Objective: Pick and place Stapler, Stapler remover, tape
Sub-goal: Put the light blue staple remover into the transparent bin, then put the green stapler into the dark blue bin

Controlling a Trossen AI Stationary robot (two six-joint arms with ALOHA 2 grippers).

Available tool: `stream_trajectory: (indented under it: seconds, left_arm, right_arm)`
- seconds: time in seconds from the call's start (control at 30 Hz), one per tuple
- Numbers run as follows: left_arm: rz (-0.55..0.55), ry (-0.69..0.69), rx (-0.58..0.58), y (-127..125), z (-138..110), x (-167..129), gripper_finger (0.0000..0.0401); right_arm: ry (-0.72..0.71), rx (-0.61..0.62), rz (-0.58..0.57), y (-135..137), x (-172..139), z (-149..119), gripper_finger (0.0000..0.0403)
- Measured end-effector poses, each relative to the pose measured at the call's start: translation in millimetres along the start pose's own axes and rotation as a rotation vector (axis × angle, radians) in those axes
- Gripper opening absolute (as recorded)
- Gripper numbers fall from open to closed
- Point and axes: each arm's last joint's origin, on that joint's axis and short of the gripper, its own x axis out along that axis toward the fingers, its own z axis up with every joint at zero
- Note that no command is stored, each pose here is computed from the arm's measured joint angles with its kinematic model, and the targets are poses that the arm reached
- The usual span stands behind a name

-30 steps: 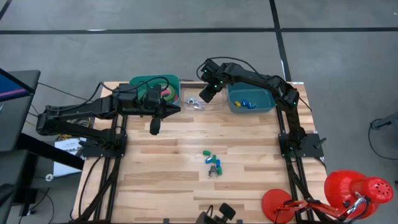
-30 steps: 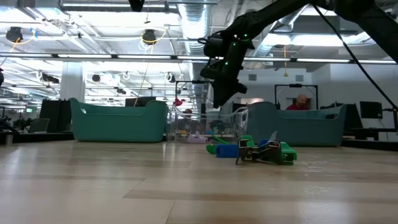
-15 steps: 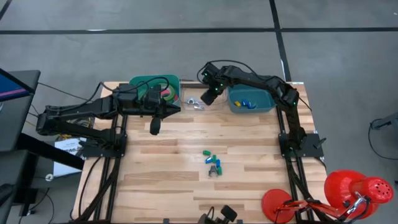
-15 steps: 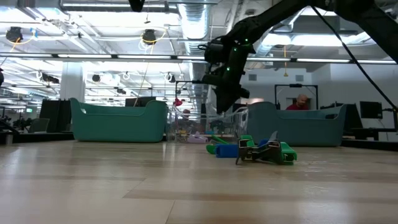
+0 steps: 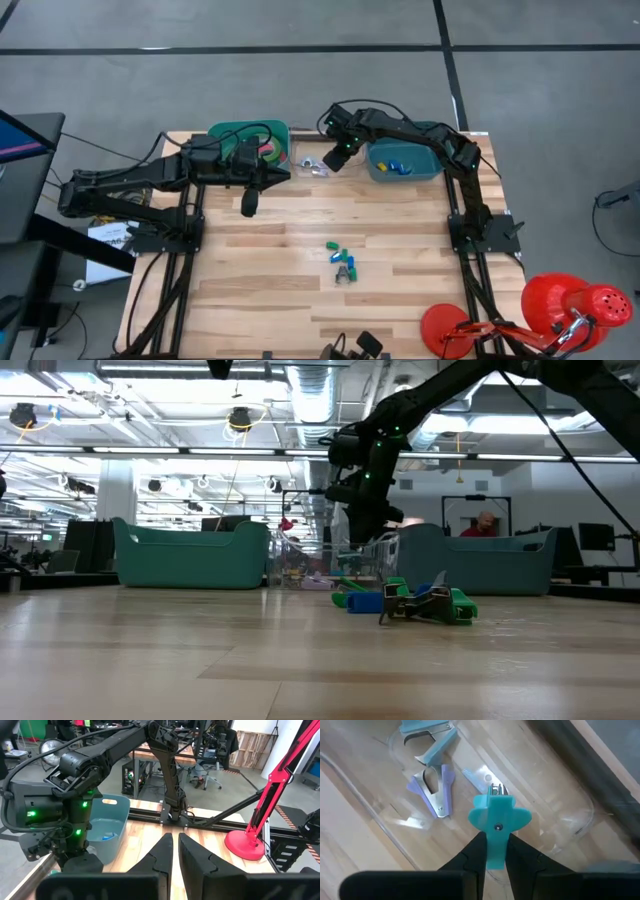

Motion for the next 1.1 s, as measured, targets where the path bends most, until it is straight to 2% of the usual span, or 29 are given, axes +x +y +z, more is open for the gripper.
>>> stream_trajectory:
  seconds: [0.6,0.87,1.1]
  left_arm:
    - [0.000,0.000,0.000,0.0,0.0,0.0,0.0021]
    - [0.000,0.000,0.000,0.0,0.0,0.0,0.0021]
    - [0.000,0.000,0.000,0.0,0.0,0.0,0.0021]
  right_arm:
    - [-0.014,-0.001,0.003,0.5,-5.1,0.5,0.0093]
    - [-0.117,-0.031,0.027,8.8,-52.7,-0.4,0.0102]
    - [-0.201,-0.160,0.063,33.6,-98.3,-11.7,0.0103]
